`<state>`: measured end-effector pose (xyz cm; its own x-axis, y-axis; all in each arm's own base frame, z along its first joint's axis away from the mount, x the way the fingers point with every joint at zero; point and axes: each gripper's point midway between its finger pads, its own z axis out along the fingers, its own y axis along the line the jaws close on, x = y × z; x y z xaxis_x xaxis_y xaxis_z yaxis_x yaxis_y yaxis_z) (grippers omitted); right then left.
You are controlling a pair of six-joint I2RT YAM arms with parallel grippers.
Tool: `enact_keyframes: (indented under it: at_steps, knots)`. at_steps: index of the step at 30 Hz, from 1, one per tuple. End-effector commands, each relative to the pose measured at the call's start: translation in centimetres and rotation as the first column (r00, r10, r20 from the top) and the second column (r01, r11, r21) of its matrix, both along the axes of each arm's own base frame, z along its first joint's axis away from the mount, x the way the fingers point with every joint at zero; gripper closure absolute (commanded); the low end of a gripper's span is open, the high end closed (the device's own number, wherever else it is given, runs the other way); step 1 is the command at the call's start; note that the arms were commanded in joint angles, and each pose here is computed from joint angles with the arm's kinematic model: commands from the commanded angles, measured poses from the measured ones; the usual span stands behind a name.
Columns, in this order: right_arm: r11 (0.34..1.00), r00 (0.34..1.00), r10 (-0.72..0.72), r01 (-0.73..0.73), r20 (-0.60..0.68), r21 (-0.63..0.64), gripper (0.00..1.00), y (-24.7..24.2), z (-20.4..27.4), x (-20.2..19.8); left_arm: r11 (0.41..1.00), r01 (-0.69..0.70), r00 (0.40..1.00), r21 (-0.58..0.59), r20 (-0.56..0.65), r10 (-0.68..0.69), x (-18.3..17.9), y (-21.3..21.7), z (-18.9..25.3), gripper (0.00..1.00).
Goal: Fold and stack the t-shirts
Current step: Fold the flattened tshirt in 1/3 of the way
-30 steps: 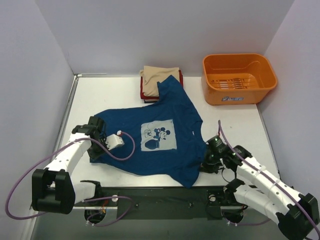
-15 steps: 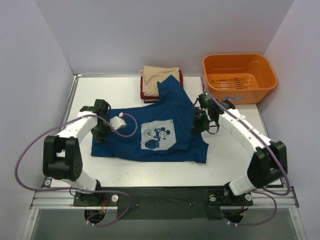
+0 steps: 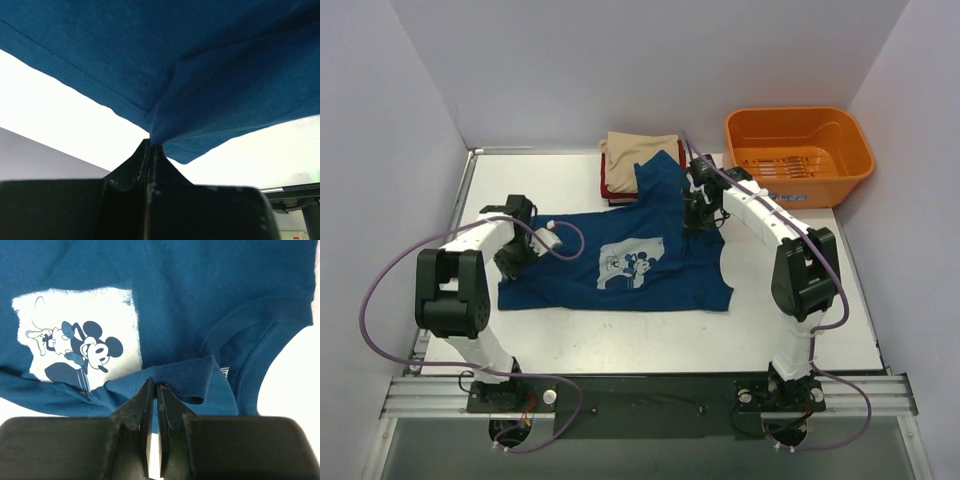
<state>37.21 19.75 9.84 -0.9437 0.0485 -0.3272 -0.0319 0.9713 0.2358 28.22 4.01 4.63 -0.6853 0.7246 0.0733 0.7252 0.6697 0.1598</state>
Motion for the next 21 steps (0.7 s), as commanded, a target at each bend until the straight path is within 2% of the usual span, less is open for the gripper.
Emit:
enact_keyframes:
  at_steps: [1, 6, 12, 21]
  knots:
    - [0.999, 0.999, 0.020, -0.019, 0.025, -0.045, 1.00, -0.8, 0.8, 1.4, 0.998, -0.044, 0.998, 0.041, 0.056, 0.042, 2.0, 0.8, 0.8, 1.00]
    - [0.998, 0.999, 0.032, -0.029, 0.038, -0.064, 1.00, -0.9, 0.8, 2.3, 0.999, -0.041, 0.998, 0.010, 0.056, 0.041, 2.2, 0.2, 0.9, 1.00]
    - [0.996, 0.992, 0.003, 0.008, 0.124, -0.092, 1.00, -2.2, 2.9, 4.6, 1.000, -0.003, 0.999, 0.007, 0.042, 0.002, 2.0, -0.6, 0.3, 1.00]
    - [0.994, 0.996, 0.053, -0.045, 0.078, -0.101, 1.00, -1.8, 0.9, 4.9, 0.996, -0.077, 0.994, 0.049, 0.087, 0.072, 3.1, 0.6, 0.2, 1.00]
